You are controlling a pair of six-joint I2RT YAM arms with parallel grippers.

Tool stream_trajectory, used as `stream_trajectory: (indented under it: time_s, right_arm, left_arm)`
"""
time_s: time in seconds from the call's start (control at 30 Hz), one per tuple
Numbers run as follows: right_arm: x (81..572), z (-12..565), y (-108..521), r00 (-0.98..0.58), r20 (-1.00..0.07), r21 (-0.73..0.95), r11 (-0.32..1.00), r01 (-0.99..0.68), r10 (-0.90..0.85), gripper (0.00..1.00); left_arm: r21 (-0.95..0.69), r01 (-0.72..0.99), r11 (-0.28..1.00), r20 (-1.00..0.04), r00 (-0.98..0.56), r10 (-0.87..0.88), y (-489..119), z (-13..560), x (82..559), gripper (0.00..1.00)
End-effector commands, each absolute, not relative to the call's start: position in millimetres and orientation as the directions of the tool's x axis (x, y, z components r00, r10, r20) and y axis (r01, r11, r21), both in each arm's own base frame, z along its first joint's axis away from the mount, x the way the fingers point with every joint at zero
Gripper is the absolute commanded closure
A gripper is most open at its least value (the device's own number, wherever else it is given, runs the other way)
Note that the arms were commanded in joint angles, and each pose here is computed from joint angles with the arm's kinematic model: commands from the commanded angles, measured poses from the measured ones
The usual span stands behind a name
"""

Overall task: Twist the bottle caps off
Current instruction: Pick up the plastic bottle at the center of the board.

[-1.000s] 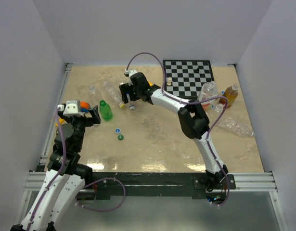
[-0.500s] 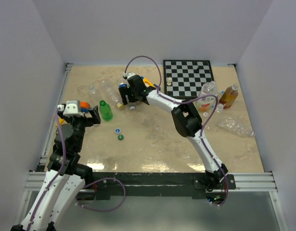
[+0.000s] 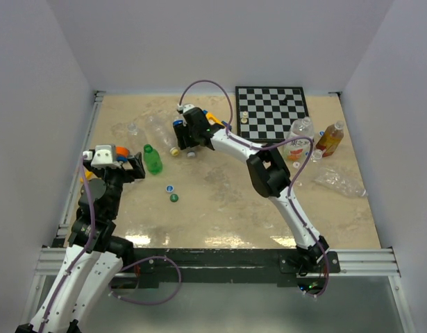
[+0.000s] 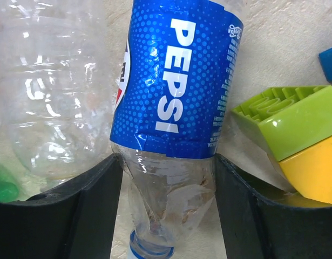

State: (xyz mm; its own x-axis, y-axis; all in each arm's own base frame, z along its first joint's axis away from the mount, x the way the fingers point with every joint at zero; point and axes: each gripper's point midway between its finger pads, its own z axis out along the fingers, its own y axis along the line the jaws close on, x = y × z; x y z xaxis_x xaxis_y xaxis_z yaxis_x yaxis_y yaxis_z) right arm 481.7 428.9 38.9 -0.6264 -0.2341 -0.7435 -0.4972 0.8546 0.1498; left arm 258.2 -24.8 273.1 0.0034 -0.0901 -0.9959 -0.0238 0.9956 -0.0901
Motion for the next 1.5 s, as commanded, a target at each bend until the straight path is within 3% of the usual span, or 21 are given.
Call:
stream_trajectory:
  time_s: [0.0,0.2,0.4,0.6,0.8,1.03,1.27,1.47]
  right_arm:
    - [488,95,444,-0.567,-0.802,0.188,0.822,-0.538,-0.188,0.56]
    - [483,162,451,-0.499,-0.856,0.219,0.779,-0.587,-0.136,0.74]
    - [463,228,447,-0.43,-0.896,0.224,0.72,-0.657,-0.113,0.83]
    - [422,285,401,-0.303,-0.924,0.07,0.673,-0.736,-0.235,0.99]
    - [362,270,313,-0.193,-0.858,-0.082,0.496,-0.864,-0.477,1.0]
    - [297,266,219,0.083,-0.799,-0.323,0.308,-0.895,-0.596,1.0]
    - [226,262,177,0.384,-0.62,-0.528,0.001,-0.849,-0.684,1.0]
    - [193,246,157,0.555,-0.479,-0.595,-0.214,-0.775,-0.68,0.94]
  left_arm:
    - [-0.09,-0.018,0.996,-0.995,0.046,-0.089,-25,285,260,0.0]
    - [-0.086,0.0,0.996,-0.996,0.037,-0.086,-28,282,261,0.0]
    - [-0.083,0.031,0.996,-0.995,0.048,-0.085,-33,286,260,0.0]
    - [-0.094,0.194,0.977,-0.99,0.084,-0.112,-61,301,254,0.0]
    - [-0.194,0.454,0.87,-0.964,0.077,-0.255,-106,348,229,0.0]
    - [-0.316,0.581,0.751,-0.94,-0.082,-0.332,-138,373,218,0.0]
    - [-0.399,0.693,0.6,-0.917,-0.304,-0.259,-182,363,231,0.01]
    - [-0.474,0.818,0.326,-0.88,-0.452,-0.146,-222,349,213,0.03]
